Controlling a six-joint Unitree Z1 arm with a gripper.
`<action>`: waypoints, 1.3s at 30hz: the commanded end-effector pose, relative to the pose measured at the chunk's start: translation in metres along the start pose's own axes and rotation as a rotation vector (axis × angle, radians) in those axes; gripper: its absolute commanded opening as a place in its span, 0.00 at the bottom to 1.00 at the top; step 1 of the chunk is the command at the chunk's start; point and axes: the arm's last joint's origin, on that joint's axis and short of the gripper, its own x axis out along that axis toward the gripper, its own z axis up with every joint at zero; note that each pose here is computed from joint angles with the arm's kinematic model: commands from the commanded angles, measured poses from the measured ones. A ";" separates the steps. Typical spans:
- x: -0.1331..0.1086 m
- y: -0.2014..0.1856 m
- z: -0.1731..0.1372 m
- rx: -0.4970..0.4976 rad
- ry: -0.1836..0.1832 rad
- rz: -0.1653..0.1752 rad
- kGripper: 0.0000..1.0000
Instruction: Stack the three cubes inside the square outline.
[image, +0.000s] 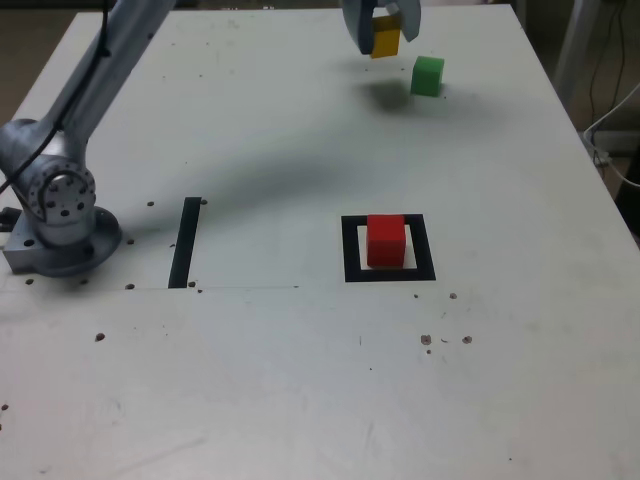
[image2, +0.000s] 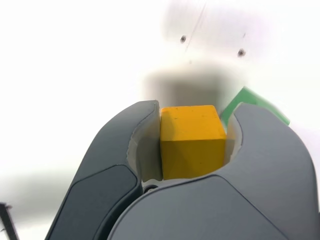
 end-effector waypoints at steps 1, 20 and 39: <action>-0.019 -0.023 -0.012 0.033 0.023 -0.015 0.28; -0.057 -0.177 -0.074 0.213 0.066 -0.052 0.28; -0.036 -0.252 -0.102 0.294 0.001 -0.130 0.28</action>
